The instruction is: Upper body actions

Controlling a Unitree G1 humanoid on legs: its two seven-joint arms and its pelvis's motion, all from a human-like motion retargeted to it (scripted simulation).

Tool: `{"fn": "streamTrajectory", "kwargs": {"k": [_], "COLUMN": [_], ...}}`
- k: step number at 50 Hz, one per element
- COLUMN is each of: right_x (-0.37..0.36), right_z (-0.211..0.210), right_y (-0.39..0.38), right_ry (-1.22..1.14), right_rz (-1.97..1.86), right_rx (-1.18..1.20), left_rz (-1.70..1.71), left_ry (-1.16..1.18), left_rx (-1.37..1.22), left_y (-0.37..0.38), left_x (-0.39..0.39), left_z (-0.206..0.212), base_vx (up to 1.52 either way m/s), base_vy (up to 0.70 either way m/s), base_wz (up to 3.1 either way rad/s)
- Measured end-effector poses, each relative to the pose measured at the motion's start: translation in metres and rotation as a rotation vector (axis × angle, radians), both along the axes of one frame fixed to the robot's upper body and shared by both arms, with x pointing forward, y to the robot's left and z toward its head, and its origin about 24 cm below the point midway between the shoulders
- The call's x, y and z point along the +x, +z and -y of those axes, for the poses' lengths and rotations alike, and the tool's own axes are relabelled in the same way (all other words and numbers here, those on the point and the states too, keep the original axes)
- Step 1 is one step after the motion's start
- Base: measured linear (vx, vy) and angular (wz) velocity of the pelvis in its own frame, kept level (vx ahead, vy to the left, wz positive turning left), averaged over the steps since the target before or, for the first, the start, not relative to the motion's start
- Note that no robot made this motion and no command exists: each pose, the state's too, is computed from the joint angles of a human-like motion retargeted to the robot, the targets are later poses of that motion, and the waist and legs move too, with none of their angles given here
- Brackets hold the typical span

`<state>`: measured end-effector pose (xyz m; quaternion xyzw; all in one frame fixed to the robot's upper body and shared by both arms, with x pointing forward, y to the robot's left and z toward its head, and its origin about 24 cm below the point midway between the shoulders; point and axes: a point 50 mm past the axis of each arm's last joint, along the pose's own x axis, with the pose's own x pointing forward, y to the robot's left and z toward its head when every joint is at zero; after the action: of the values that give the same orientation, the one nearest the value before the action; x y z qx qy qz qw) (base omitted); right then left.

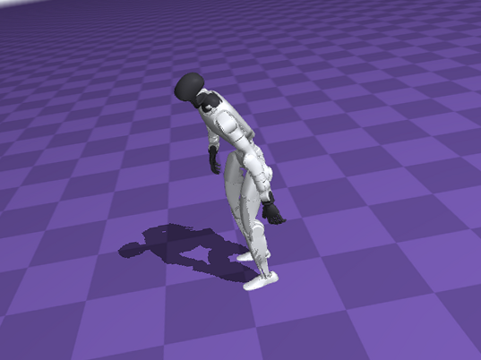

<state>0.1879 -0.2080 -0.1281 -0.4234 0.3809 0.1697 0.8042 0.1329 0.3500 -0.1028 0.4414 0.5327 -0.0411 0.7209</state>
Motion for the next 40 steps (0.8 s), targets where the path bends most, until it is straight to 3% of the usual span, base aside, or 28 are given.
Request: {"fn": "streamTrajectory", "kwargs": {"k": [14, 24, 34, 40], "right_x": [-0.075, -0.136, -0.175, -0.188], "right_z": [0.000, -0.002, -0.004, -0.003], "right_y": [-0.032, -0.046, -0.050, -0.050], "right_ry": [-0.005, -0.143, -0.146, -0.186], "right_rz": [-0.257, -0.415, -0.587, -0.635], "right_rx": [-0.021, 0.032, 0.021, -0.006], "left_rz": [-0.301, -0.424, -0.431, -0.470], "left_ry": [-0.139, -0.132, 0.010, -0.032], "left_rx": [-0.318, -0.386, -0.365, -0.301], "left_y": [-0.054, -0.071, -0.076, -0.076], "left_x": [-0.069, -0.116, -0.116, -0.118], "left_z": [0.083, 0.128, 0.146, 0.151], "base_vx": [0.12, 0.08, -0.02, 0.02], "base_vy": [-0.09, -0.13, -0.14, -0.03], "base_wz": [-0.23, -0.42, 0.00, -0.25]}}
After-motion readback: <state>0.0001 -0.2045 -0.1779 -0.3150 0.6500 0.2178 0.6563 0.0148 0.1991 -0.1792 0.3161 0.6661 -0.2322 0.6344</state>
